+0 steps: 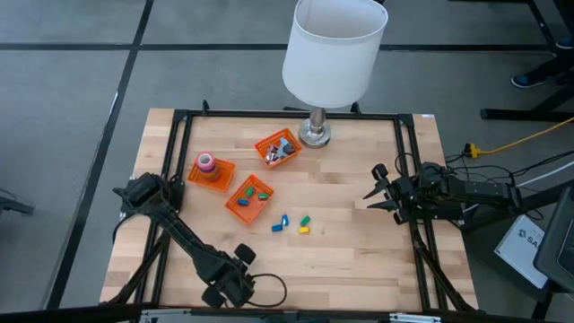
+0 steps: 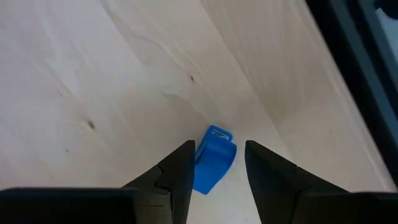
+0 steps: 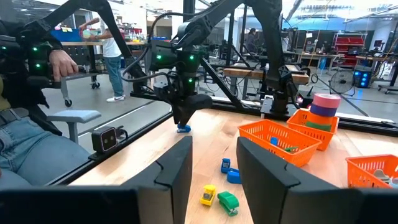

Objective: Pick and place Stapler, Stapler remover, tape
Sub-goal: Put the blue stapler into the bottom orange bin

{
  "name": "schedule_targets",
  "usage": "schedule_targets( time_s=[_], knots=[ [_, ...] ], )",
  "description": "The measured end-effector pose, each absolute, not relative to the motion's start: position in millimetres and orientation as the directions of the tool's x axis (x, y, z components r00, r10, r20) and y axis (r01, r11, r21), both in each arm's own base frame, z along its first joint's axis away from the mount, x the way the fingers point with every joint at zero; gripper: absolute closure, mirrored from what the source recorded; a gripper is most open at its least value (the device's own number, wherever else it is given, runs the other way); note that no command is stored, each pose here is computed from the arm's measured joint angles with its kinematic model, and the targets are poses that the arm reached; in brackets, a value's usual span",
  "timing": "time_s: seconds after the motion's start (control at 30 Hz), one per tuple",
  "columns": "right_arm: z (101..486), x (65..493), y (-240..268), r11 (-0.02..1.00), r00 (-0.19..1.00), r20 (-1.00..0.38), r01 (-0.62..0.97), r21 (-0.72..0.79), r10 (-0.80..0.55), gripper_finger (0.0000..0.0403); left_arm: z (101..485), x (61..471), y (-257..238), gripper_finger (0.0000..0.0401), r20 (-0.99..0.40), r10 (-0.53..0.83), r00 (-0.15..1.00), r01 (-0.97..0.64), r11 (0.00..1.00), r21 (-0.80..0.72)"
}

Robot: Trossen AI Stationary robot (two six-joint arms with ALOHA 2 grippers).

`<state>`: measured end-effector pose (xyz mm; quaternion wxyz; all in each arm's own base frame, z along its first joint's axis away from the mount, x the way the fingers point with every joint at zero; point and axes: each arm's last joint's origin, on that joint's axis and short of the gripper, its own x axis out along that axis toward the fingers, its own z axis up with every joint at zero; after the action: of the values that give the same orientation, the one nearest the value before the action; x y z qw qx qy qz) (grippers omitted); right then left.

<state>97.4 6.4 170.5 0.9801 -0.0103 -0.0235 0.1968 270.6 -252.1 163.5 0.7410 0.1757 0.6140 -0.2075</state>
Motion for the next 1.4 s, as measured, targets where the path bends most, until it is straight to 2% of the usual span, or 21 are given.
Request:
schedule_targets(
  time_s=[0.17, 0.33, 0.57, 0.87, 1.03, 1.2, 1.4],
  knots=[
    [171, 97, 6, 0.922, 0.921, 0.042, -0.385, -0.030, 0.386, 0.0274, 146, 270, -255, 0.0264, -0.992, -0.054, 0.112, 0.543, 0.839, 0.015],
    [171, 97, 6, 0.922, 0.921, 0.042, -0.386, -0.029, 0.386, 0.0274, 142, 271, -254, 0.0270, -0.993, -0.027, 0.111, 0.548, 0.836, 0.038],
    [171, 97, 6, 0.922, 0.921, 0.042, -0.385, -0.029, 0.386, 0.0274, 144, 277, -244, 0.0334, -0.993, 0.001, 0.119, 0.520, 0.852, 0.063],
    [171, 97, 6, 0.922, 0.921, 0.042, -0.385, -0.030, 0.386, 0.0274, 144, 303, -209, 0.0334, -0.991, 0.049, 0.122, 0.307, 0.948, 0.084],
    [171, 97, 6, 0.922, 0.921, 0.042, -0.385, -0.029, 0.386, 0.0274, 145, 320, -186, 0.0334, -0.991, 0.017, 0.135, 0.240, 0.969, 0.050],
    [171, 97, 6, 0.922, 0.921, 0.042, -0.386, -0.029, 0.387, 0.0274, 148, 345, -160, 0.0334, -0.970, 0.014, 0.241, 0.218, 0.974, 0.068],
    [171, 97, 6, 0.922, 0.921, 0.042, -0.385, -0.029, 0.386, 0.0274, 155, 379, -129, 0.0334, -0.898, -0.044, 0.438, 0.200, 0.979, 0.050]
  ],
)
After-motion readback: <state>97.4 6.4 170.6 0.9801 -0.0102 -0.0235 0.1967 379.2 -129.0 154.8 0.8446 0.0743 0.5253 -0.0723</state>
